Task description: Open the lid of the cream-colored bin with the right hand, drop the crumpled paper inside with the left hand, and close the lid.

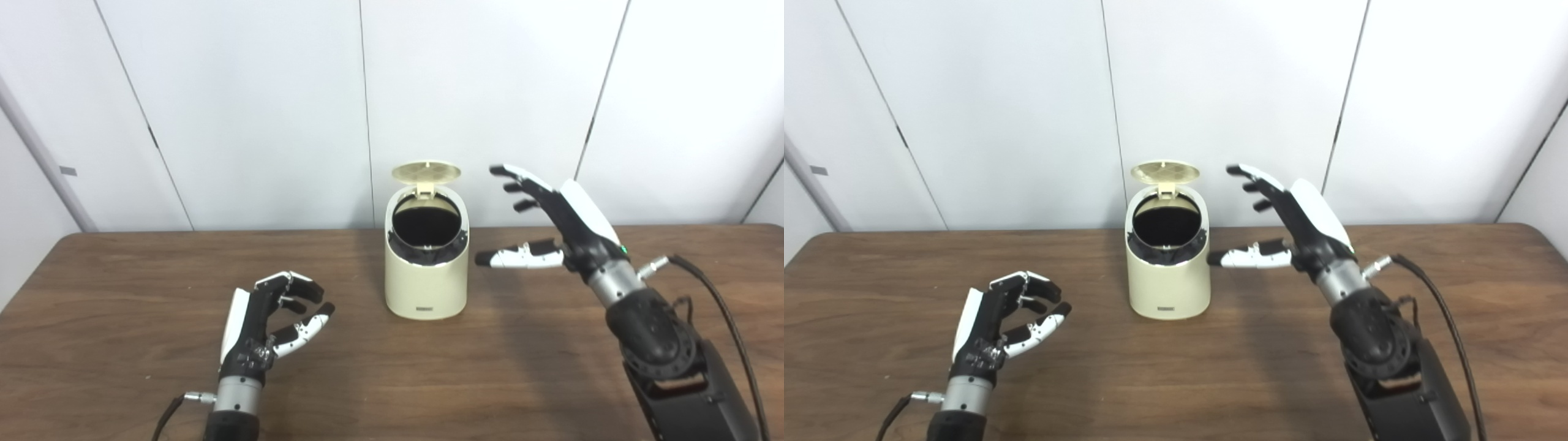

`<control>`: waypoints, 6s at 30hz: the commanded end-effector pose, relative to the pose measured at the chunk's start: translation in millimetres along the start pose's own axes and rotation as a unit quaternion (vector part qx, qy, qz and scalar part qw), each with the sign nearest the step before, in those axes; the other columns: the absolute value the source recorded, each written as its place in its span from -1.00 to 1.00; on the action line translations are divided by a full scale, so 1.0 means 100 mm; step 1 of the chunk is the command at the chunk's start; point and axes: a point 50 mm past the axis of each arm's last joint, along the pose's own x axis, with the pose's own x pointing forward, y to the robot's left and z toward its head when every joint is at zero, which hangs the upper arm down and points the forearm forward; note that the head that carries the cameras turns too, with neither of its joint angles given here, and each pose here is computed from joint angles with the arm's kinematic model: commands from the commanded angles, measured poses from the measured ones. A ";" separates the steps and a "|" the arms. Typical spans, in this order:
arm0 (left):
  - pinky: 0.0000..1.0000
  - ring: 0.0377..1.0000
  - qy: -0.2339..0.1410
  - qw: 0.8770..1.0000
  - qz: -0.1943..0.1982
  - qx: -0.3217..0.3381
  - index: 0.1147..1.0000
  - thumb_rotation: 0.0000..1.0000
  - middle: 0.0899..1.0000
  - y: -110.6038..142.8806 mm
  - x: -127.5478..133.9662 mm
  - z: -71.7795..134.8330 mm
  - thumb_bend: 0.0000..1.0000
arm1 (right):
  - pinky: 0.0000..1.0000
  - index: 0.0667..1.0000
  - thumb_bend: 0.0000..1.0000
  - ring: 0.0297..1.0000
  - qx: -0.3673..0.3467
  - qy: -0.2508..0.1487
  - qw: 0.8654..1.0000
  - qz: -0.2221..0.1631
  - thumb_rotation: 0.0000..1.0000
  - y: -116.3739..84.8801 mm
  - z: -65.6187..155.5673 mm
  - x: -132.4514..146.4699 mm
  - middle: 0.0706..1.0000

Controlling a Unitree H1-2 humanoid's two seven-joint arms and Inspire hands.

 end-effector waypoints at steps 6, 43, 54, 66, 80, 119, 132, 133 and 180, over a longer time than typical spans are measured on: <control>0.12 0.30 -0.028 0.999 0.015 -0.005 -0.13 -0.90 0.38 -0.01 0.03 0.07 0.00 | 0.44 0.82 0.40 0.75 -0.037 -0.024 0.999 0.003 0.13 -0.19 0.17 0.19 0.86; 0.17 0.35 -0.018 1.000 0.015 -0.017 0.42 -1.00 0.39 -0.18 0.00 0.03 0.24 | 0.50 0.77 0.50 0.76 -0.156 -0.068 0.984 0.047 0.10 -0.22 0.60 0.81 0.79; 0.17 0.33 -0.017 1.000 0.016 -0.017 0.41 -1.00 0.38 -0.19 0.01 0.06 0.26 | 0.58 0.73 0.50 0.81 -0.167 -0.082 0.980 0.062 0.07 -0.15 0.69 0.82 0.78; 0.15 0.33 -0.017 1.000 0.018 -0.013 0.41 -1.00 0.39 -0.18 0.04 0.12 0.25 | 0.52 0.58 0.56 0.72 -0.173 -0.084 0.977 0.089 0.15 -0.13 0.69 0.75 0.63; 0.11 0.30 -0.025 0.999 0.022 -0.018 0.40 -1.00 0.37 -0.16 0.08 0.15 0.25 | 0.67 0.37 0.51 0.76 -0.193 -0.090 0.971 0.106 0.12 -0.14 0.68 0.58 0.41; 0.12 0.29 -0.016 0.999 0.025 -0.024 0.40 -1.00 0.38 -0.19 0.04 0.27 0.25 | 0.65 0.24 0.53 0.65 -0.209 -0.106 0.960 0.154 0.13 0.17 0.49 0.33 0.25; 0.14 0.30 -0.011 0.999 0.024 -0.024 0.40 -1.00 0.38 -0.19 0.02 0.29 0.25 | 0.77 0.22 0.57 0.62 -0.298 -0.154 0.924 0.182 0.14 0.34 0.44 0.25 0.24; 0.14 0.30 -0.010 0.999 0.024 -0.024 0.40 -1.00 0.38 -0.19 0.02 0.29 0.25 | 0.76 0.22 0.58 0.55 -0.298 -0.154 0.924 0.183 0.13 0.35 0.44 0.24 0.24; 0.14 0.28 -0.028 0.999 0.008 -0.025 0.40 -1.00 0.37 -0.13 0.09 0.31 0.27 | 0.41 0.84 0.70 0.67 -0.003 0.013 1.000 0.028 -0.34 -0.11 -0.17 -0.51 0.76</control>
